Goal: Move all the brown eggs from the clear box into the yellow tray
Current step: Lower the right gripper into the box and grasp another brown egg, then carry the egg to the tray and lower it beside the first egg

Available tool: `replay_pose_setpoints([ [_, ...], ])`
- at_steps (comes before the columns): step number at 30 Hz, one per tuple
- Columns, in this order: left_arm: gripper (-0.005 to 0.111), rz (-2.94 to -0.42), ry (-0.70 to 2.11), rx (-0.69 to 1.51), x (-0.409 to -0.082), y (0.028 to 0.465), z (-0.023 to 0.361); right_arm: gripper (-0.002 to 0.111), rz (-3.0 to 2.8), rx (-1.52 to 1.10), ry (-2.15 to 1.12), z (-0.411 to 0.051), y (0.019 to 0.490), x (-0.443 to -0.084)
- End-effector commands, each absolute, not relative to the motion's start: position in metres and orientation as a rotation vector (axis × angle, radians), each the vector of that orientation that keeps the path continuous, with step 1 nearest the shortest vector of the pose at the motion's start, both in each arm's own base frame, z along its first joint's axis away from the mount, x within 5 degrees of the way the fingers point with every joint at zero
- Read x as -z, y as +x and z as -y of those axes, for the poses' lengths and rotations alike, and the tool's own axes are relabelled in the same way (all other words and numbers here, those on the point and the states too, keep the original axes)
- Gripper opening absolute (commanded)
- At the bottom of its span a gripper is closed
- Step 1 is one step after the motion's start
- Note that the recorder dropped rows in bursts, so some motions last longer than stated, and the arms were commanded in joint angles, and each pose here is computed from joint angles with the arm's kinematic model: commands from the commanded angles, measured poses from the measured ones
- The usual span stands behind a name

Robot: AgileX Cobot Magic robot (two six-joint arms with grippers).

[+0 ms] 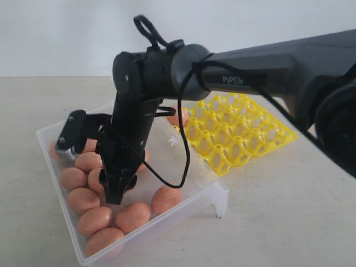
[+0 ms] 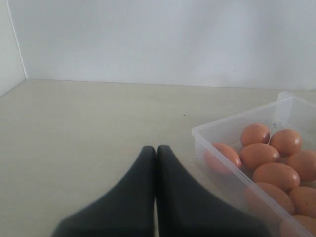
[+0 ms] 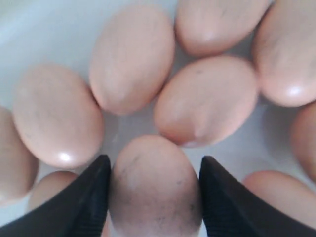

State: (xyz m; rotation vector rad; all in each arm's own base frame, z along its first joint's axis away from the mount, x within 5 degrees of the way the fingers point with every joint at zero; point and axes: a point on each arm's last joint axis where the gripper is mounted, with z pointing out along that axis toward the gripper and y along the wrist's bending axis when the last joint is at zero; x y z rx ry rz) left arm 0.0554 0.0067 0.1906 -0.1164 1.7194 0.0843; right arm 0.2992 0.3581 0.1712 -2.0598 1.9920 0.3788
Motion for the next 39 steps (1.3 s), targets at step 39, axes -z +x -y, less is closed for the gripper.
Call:
replay_pose_setpoints([
  [39, -0.004, -1.712, -0.116, -0.078, -0.192, 0.055, -0.006, 0.000, -1.653, -0.566, 0.233, -0.102, 0.306, -0.239],
])
